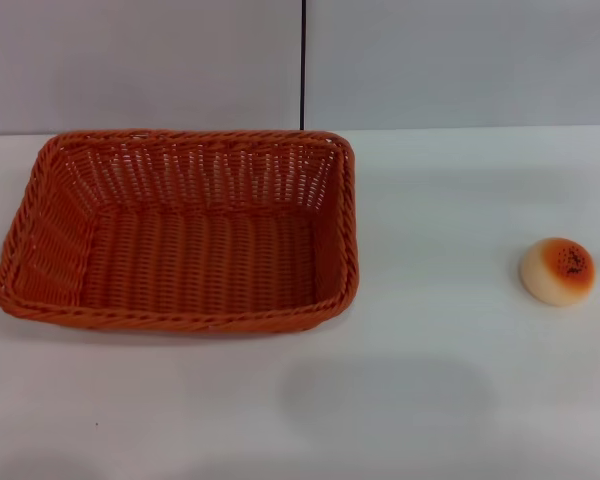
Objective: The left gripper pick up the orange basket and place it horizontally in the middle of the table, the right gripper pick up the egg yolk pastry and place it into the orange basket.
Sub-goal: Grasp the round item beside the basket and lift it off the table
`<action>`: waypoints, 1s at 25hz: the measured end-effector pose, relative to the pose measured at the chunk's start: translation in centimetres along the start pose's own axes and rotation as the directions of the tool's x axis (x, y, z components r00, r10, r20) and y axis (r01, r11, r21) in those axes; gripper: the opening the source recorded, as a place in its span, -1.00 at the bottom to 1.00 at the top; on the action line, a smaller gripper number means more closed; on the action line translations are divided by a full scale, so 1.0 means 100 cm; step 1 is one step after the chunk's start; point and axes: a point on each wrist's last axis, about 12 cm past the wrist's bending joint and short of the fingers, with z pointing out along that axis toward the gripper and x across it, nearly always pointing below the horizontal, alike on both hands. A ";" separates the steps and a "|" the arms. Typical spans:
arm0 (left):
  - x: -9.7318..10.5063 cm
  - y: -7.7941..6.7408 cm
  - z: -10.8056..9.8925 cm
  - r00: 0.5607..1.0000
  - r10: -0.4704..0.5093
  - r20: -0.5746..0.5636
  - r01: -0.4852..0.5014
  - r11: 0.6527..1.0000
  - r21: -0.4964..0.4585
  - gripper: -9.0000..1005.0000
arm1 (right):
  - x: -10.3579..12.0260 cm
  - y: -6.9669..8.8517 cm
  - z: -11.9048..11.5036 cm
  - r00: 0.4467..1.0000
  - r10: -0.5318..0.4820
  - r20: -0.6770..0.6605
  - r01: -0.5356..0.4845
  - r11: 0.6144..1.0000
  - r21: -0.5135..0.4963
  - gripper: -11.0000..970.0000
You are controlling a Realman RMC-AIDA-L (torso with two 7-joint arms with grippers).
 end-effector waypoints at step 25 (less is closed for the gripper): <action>0.015 -0.014 0.013 0.998 -0.052 -0.019 0.053 0.997 0.053 0.66 | -0.006 -0.002 0.073 0.991 -0.128 0.025 0.128 0.992 -0.014 0.38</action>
